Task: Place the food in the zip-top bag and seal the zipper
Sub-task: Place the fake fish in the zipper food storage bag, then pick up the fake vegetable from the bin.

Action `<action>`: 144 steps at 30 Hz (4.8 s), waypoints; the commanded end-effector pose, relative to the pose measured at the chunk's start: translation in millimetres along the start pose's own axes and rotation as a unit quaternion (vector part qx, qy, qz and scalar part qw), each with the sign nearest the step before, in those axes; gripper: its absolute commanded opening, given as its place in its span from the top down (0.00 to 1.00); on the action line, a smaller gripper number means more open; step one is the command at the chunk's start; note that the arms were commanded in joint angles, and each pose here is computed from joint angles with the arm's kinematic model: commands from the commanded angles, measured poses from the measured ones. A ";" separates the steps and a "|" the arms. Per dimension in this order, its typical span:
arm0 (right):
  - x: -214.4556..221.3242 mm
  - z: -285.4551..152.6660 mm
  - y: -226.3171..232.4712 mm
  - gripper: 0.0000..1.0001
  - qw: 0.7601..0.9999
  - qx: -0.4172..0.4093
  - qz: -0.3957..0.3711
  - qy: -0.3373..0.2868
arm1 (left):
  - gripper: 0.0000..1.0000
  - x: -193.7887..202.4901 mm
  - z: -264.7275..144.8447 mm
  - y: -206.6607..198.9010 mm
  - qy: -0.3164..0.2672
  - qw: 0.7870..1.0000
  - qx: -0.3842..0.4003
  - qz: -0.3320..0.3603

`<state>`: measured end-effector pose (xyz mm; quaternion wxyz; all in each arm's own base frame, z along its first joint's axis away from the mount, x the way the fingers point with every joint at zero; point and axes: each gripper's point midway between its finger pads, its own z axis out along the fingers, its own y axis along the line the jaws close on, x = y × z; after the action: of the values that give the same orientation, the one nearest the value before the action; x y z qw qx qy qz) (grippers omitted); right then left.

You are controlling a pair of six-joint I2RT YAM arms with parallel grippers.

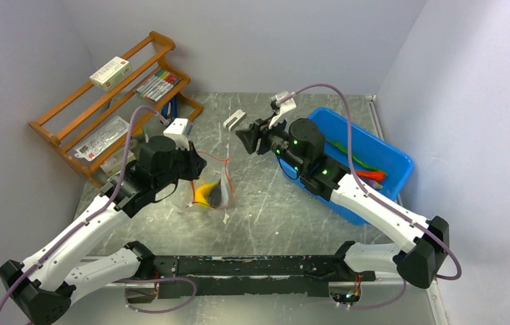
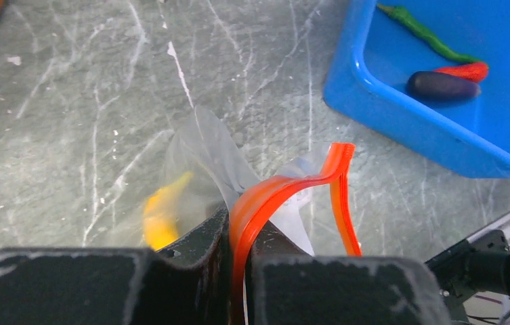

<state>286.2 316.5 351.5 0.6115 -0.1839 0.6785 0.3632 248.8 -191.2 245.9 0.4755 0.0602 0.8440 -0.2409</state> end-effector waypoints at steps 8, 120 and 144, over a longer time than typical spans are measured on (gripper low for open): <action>18.3 -37.3 -156.1 0.54 0.939 0.255 -0.192 0.130 | 0.93 -9.3 -11.6 22.5 -0.020 0.993 -0.032 0.109; 188.8 -122.6 -415.7 0.79 0.794 0.355 -0.162 0.466 | 0.93 18.5 -12.6 42.5 -0.024 0.990 -0.042 0.135; 29.4 -73.2 -234.4 0.82 0.894 0.324 -0.229 0.207 | 0.93 -0.5 -18.5 12.3 -0.046 0.994 0.016 0.095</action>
<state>407.8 90.1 216.8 0.4846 -0.2115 0.8402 -0.1207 235.0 -159.4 213.2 0.5008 0.1528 0.8364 -0.1621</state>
